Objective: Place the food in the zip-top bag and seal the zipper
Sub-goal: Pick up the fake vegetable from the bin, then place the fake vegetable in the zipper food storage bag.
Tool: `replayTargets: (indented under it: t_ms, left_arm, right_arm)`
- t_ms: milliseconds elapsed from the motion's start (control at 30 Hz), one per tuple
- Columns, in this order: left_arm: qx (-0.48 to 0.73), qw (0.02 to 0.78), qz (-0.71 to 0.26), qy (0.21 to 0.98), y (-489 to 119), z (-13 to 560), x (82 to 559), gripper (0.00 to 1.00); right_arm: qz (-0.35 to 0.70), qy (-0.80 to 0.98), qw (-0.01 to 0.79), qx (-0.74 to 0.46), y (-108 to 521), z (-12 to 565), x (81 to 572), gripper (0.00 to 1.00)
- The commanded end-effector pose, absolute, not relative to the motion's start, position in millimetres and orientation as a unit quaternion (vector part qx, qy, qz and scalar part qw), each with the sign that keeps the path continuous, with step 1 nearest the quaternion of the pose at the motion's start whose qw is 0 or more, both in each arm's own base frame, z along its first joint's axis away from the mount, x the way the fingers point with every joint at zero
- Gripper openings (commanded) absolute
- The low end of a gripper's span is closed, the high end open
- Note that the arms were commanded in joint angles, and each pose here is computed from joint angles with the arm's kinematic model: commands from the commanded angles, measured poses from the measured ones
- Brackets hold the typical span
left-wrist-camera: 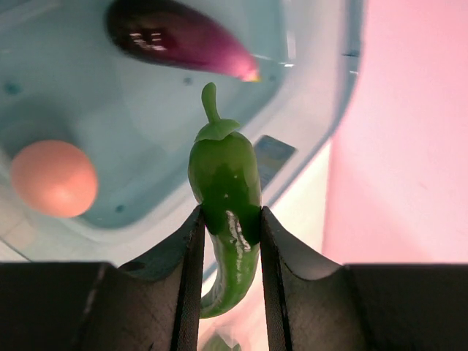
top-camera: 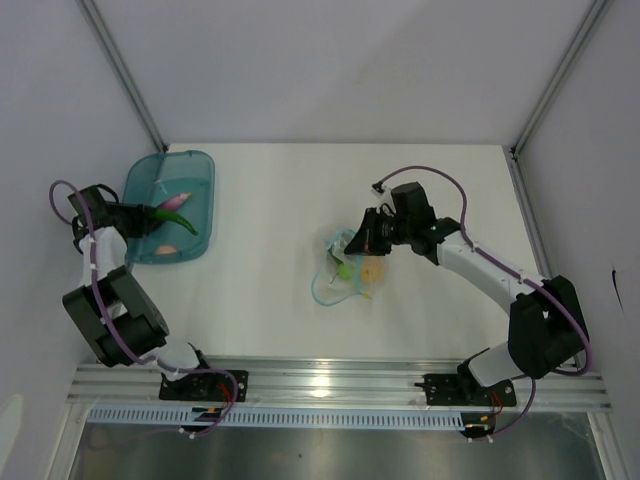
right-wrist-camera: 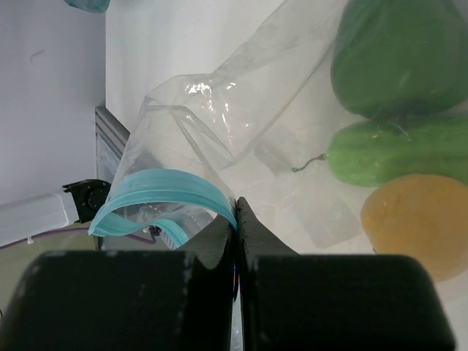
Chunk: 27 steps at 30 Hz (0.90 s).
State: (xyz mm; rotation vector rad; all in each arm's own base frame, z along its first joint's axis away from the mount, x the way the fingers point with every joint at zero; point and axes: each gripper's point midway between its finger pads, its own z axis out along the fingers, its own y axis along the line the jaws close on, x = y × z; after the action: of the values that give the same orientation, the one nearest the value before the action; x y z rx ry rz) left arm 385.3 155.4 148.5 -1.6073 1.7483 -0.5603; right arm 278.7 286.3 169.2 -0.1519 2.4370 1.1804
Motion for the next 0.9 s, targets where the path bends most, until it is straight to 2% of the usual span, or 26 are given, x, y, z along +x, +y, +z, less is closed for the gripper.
replayTargets:
  t_ms: [0, 167, 233, 300, 367, 400, 567, 700, 833, 867]
  left_arm:
    - [-0.583, 0.416, -0.252, 0.651, 152.1, 194.1, 387.1, 0.01]
    - [-0.533, 0.47, -0.301, 0.635, 133.5, 234.2, 382.8, 0.01]
    - [-0.523, 0.47, -0.321, 0.634, 119.3, 233.4, 377.4, 0.01]
    - [-0.472, 0.495, -0.354, 0.638, 93.5, 252.9, 374.7, 0.01]
    - [-0.435, 0.489, -0.388, 0.649, 61.2, 251.7, 370.9, 0.0]
    - [-0.385, 0.51, -0.417, 0.646, 44.1, 272.7, 368.7, 0.01]
    - [-0.241, 0.505, -0.532, 0.635, -45.5, 304.9, 349.7, 0.0]
    - [-0.134, 0.527, -0.567, 0.619, -100.7, 336.6, 324.2, 0.01]
    - [-0.033, 0.571, -0.555, 0.604, -136.7, 365.4, 300.6, 0.01]
    - [-0.013, 0.562, -0.561, 0.607, -152.6, 367.8, 289.6, 0.01]
  right_arm:
    - [0.419, 0.874, 0.239, -0.063, 294.6, 187.1, 288.9, 0.0]
    - [0.405, 0.88, 0.242, -0.064, 300.3, 187.4, 289.3, 0.0]
    - [0.398, 0.881, 0.249, -0.06, 300.6, 188.2, 292.5, 0.0]
    - [0.394, 0.881, 0.254, -0.056, 302.4, 189.8, 293.5, 0.0]
    - [0.39, 0.883, 0.254, -0.049, 303.3, 189.3, 295.3, 0.0]
    - [0.391, 0.883, 0.254, -0.049, 305.9, 190.7, 294.6, 0.0]
    - [0.387, 0.883, 0.264, -0.041, 315.4, 210.8, 298.3, 0.0]
    - [0.383, 0.883, 0.269, -0.039, 325.4, 224.0, 297.7, 0.0]
    - [0.398, 0.882, 0.253, 0.0, 331.1, 228.9, 298.1, 0.0]
    - [0.401, 0.881, 0.25, 0.01, 332.0, 229.2, 299.0, 0.0]
